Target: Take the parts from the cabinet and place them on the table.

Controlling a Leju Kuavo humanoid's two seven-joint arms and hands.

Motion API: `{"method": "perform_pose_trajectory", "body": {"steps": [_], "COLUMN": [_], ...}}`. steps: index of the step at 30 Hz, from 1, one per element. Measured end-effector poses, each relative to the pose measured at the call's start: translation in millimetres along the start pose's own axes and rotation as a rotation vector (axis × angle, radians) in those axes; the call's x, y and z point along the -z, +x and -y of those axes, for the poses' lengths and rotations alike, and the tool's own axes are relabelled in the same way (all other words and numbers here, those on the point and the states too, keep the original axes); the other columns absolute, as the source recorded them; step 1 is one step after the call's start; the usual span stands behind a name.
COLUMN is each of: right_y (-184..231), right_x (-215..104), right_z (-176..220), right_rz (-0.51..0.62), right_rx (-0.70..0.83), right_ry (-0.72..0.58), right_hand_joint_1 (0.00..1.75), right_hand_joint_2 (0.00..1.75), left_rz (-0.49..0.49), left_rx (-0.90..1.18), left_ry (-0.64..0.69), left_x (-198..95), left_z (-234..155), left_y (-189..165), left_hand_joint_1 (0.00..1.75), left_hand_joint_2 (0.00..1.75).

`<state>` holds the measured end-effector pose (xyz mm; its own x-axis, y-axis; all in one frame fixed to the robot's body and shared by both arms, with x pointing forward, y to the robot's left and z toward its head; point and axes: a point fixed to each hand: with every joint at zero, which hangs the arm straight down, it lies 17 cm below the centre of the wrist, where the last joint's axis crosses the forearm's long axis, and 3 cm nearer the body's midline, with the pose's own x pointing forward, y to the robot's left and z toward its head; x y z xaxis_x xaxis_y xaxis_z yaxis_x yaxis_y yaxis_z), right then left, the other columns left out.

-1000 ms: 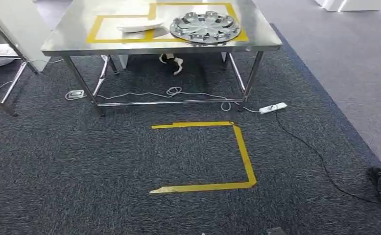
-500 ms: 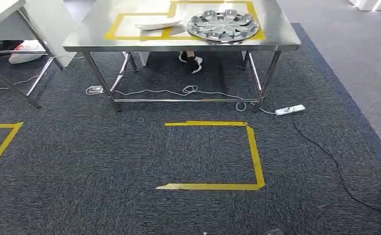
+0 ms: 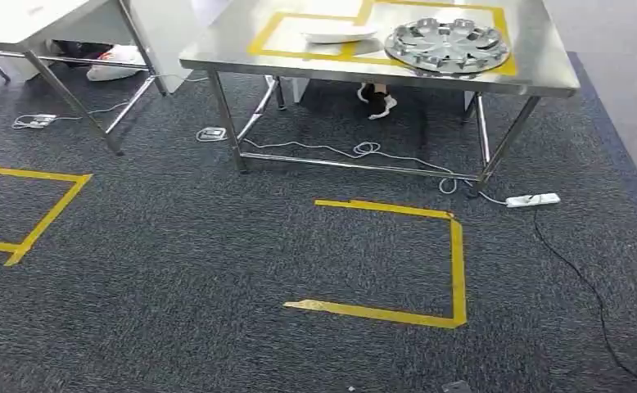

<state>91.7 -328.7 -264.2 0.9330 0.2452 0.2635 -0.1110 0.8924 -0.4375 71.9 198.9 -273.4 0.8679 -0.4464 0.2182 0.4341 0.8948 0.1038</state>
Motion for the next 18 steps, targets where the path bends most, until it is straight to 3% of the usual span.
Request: {"method": "perform_pose_trajectory", "body": {"steps": [18], "right_y": [-5.3], "right_x": [-1.0], "right_z": [-0.3], "right_rz": [-0.006], "right_rx": [-0.005], "right_ry": [-0.001], "right_hand_joint_1": [0.0], "right_hand_joint_2": [0.0], "left_rz": [0.004], "left_rx": [0.002], "left_ry": [-0.002], "left_x": [-0.2], "left_z": [1.3], "left_y": [2.5], "left_hand_joint_1": [0.0], "left_hand_joint_2": [0.0]}}
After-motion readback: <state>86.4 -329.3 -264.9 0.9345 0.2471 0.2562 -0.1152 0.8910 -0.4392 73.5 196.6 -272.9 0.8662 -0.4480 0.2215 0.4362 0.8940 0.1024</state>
